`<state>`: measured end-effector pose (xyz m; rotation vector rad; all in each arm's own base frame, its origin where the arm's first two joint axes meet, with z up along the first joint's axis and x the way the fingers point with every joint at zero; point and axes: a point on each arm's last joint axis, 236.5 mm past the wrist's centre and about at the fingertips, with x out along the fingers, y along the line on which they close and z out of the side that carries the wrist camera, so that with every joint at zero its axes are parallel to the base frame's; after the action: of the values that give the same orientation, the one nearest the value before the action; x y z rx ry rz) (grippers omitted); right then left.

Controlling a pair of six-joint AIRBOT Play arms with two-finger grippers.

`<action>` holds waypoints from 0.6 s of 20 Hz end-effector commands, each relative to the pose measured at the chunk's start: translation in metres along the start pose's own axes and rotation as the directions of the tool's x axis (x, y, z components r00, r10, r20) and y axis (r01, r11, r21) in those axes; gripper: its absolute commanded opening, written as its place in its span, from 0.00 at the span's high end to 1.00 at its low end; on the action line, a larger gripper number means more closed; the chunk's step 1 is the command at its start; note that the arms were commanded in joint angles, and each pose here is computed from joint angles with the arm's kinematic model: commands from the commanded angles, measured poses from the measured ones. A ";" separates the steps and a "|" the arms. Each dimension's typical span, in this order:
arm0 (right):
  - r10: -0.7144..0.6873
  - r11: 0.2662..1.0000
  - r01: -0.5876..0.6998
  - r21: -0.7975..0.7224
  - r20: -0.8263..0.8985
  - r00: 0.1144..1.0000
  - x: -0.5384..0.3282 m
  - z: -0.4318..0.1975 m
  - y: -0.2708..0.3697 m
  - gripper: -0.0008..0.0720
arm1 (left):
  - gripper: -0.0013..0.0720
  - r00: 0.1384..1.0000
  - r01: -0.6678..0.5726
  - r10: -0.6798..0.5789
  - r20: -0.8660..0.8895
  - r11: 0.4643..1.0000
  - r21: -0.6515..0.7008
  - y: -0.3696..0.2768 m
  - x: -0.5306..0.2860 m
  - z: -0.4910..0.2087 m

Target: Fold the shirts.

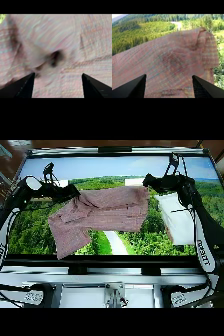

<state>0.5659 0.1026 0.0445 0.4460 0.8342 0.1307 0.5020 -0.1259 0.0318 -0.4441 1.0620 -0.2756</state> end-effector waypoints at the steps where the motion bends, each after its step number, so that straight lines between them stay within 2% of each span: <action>1: -0.028 0.997 0.020 -0.071 -0.118 0.993 -0.030 -0.014 -0.011 0.09 | 0.05 0.968 -0.096 0.089 -0.236 0.995 -0.019 0.051 -0.036 -0.034; 2: -0.084 0.991 0.066 -0.113 -0.160 0.983 -0.050 -0.019 -0.028 0.09 | 0.05 0.944 -0.157 0.142 -0.298 0.987 -0.026 0.077 -0.058 -0.042; 4: -0.245 0.962 0.199 -0.185 -0.269 0.932 -0.087 -0.037 -0.075 0.26 | 0.05 0.918 -0.212 0.171 -0.357 0.974 -0.080 0.118 -0.095 -0.053; 5: -0.315 0.942 0.250 -0.225 -0.332 0.889 -0.104 -0.050 -0.098 0.26 | 0.05 0.913 -0.224 0.170 -0.371 0.968 -0.109 0.135 -0.108 -0.061; 6: -0.351 0.930 0.268 -0.251 -0.390 0.851 -0.116 -0.061 -0.112 0.26 | 0.10 0.909 -0.234 0.167 -0.382 0.962 -0.139 0.150 -0.115 -0.070; 9: -0.304 0.952 0.240 -0.190 -0.482 0.822 -0.123 -0.083 -0.123 0.26 | 0.24 0.891 -0.260 0.142 -0.432 0.939 -0.227 0.186 -0.114 -0.110; 12: -0.210 0.977 0.173 -0.121 -0.484 0.850 -0.112 -0.088 -0.106 0.26 | 0.24 0.906 -0.262 0.152 -0.396 0.934 -0.242 0.208 -0.092 -0.123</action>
<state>0.4334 -0.0036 0.0281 0.2014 1.3238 0.0458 0.3638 0.0545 -0.0206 -0.5290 1.5330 -0.0318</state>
